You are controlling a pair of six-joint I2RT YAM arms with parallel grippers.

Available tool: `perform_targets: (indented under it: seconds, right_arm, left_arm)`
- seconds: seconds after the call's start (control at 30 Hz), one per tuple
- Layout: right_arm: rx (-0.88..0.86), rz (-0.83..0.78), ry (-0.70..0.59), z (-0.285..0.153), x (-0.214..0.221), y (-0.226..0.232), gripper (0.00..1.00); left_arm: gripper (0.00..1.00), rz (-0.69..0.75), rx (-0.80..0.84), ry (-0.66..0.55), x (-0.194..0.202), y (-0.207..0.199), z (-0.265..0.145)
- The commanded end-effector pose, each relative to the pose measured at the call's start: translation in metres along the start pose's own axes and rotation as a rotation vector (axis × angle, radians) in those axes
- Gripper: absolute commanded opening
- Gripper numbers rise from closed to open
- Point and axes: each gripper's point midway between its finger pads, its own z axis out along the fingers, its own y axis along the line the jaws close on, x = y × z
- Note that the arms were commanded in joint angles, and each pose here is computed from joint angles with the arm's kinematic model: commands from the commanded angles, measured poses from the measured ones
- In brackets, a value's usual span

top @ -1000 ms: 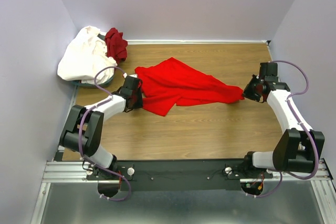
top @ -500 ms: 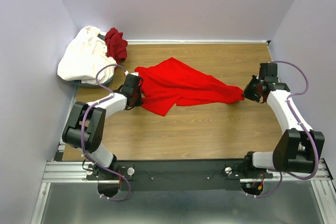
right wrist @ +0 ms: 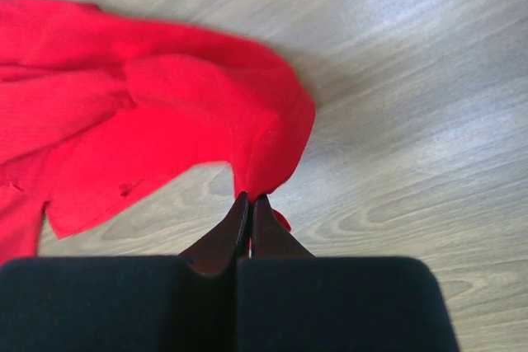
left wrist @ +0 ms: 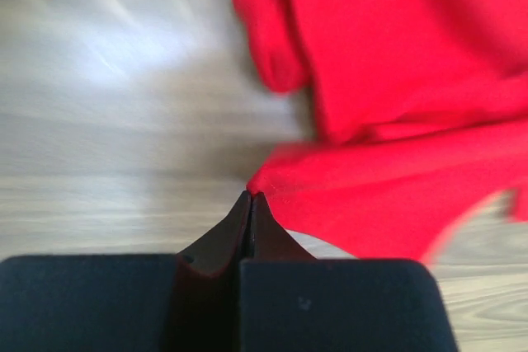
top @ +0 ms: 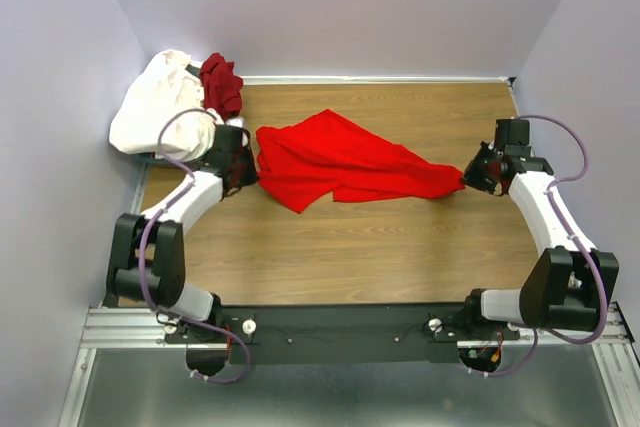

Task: Fold and stack the t-shirts
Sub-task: Flatten the tshirt out

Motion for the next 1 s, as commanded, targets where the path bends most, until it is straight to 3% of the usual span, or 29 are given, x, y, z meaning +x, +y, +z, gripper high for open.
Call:
perform_targets:
  seconds: [0.0,0.13,0.5,0.97]
  right_arm:
    - [-0.081,-0.026,-0.08,-0.022,-0.026,0.019,0.01]
    - [-0.098,-0.018,-0.051,-0.02,-0.015,0.02,0.0]
    - [-0.072,0.018,0.066,-0.004,0.036,0.0,0.01]
    - [-0.104,0.055,0.201,-0.003,0.112,-0.005,0.01]
  left_arm:
    - [0.0,-0.051,0.096,-0.225,-0.087,-0.013,-0.063]
    - [0.0,-0.13,0.087,-0.376,-0.128,0.015,-0.112]
    - [0.0,-0.15,0.034,-0.331,-0.093,0.062,-0.108]
    - [0.0,-0.128,0.01,-0.304,-0.076,0.073,-0.103]
